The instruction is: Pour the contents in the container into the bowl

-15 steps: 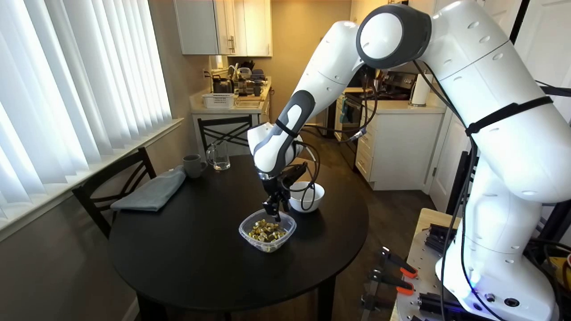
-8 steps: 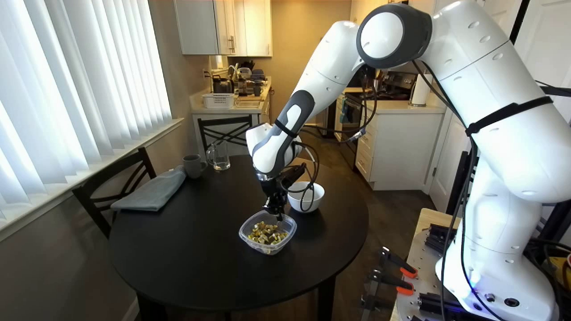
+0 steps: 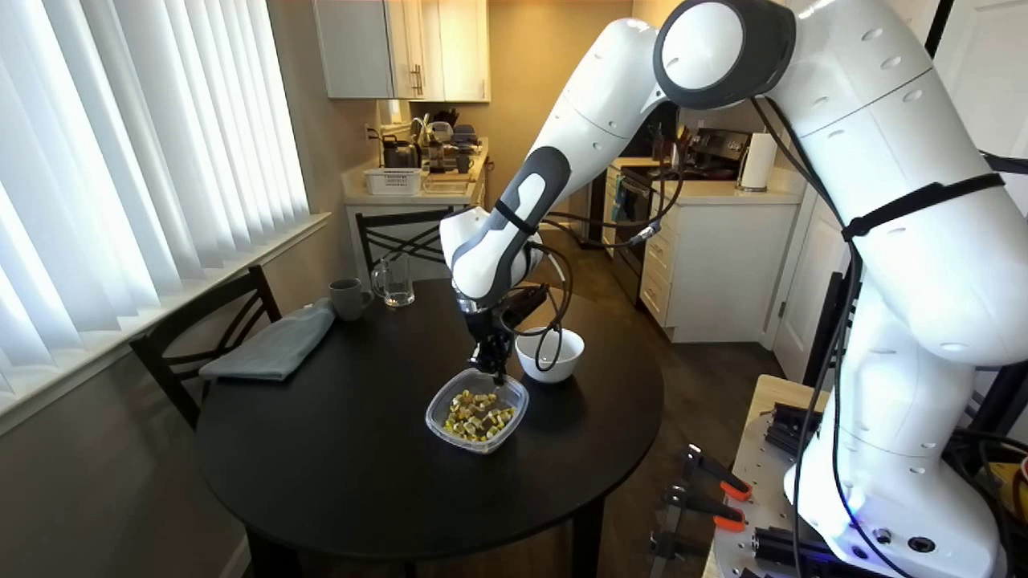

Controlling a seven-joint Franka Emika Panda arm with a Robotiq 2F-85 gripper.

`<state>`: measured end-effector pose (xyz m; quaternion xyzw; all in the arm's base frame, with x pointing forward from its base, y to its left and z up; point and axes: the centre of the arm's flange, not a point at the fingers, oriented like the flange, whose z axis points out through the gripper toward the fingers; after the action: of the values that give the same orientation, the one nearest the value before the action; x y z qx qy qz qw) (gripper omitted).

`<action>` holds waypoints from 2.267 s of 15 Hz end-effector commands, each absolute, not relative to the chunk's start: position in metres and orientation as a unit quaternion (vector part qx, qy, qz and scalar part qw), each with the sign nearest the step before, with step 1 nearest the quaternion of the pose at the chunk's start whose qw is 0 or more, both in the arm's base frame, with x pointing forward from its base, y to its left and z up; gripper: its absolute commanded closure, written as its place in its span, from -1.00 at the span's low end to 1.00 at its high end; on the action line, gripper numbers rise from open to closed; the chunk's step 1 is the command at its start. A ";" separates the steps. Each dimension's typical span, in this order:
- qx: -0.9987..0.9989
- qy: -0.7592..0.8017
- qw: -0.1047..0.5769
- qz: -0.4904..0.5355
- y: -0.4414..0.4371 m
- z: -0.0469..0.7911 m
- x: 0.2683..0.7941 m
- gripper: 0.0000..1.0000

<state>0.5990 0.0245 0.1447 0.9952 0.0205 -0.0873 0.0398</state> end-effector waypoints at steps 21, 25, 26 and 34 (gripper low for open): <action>0.965 -0.176 0.192 -0.025 0.056 0.306 0.566 0.91; 0.956 -0.219 0.195 -0.013 0.018 0.327 0.569 0.91; 0.953 -0.229 0.197 -0.012 0.009 0.330 0.569 0.91; 0.916 -0.335 0.222 -0.004 -0.063 0.336 0.571 0.91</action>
<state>0.5795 -0.0442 0.3329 0.9325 -0.2988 -0.0066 0.2028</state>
